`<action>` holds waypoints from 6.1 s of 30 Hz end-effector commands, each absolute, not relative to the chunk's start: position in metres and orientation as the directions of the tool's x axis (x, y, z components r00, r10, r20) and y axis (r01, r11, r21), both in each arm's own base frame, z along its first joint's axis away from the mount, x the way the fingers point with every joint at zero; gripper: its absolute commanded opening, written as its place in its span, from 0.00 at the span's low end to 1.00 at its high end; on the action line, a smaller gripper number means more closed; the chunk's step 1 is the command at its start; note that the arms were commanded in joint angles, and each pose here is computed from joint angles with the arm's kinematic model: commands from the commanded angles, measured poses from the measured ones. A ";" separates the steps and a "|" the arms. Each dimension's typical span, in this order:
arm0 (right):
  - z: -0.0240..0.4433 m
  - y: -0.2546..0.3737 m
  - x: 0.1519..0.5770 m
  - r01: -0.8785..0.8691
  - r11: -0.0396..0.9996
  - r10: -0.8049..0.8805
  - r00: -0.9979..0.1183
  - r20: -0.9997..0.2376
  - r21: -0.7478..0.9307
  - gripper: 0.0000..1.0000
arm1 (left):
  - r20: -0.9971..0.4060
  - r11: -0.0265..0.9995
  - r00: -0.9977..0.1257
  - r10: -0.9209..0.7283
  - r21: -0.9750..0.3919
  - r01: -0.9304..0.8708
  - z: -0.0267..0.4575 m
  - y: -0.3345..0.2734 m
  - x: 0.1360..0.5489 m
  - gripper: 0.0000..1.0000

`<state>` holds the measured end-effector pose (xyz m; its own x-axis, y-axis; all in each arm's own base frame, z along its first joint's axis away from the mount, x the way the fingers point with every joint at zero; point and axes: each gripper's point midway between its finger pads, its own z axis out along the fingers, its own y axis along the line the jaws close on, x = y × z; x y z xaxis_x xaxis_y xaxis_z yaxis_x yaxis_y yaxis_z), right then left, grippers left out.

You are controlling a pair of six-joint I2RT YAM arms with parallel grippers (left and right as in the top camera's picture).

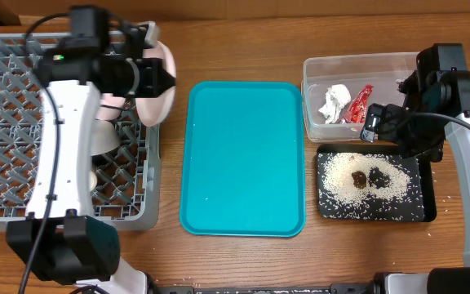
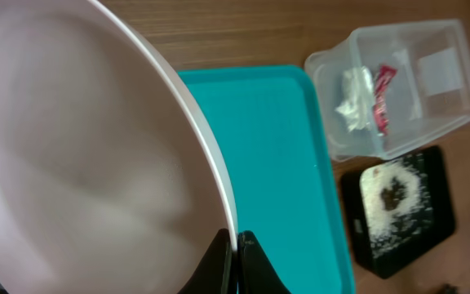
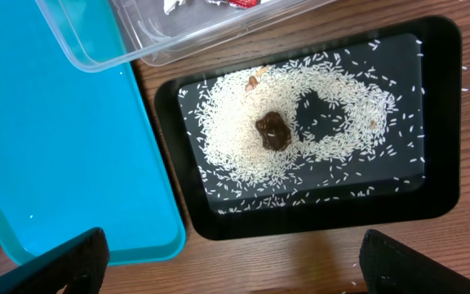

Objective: Sort waste into correct bins and load items into the dishwasher

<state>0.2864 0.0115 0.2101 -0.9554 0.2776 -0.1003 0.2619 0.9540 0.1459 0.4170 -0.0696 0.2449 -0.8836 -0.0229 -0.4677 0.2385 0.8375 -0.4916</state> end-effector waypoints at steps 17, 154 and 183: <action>0.217 0.012 0.292 0.257 0.954 0.278 -0.951 -0.133 0.155 1.00 | -0.326 0.726 -0.934 -0.146 -0.677 0.123 0.214 -0.008 0.410 1.00; 0.170 0.024 0.245 -0.105 0.975 0.193 -0.043 -0.980 0.196 1.00 | -0.682 0.983 -0.711 -0.173 -0.164 -0.082 0.227 -0.005 0.168 1.00; 0.170 0.024 0.245 -0.105 0.975 0.193 -0.043 -0.980 0.196 1.00 | -0.940 0.986 -0.334 -0.067 -0.113 0.120 0.200 -0.027 0.206 1.00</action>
<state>0.2452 0.0243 0.1712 -0.0507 0.1956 -0.9794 -0.1076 0.9739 0.2000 0.2015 -0.0222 0.2124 -0.3968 -0.0871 -0.9137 0.0853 0.9877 -0.1312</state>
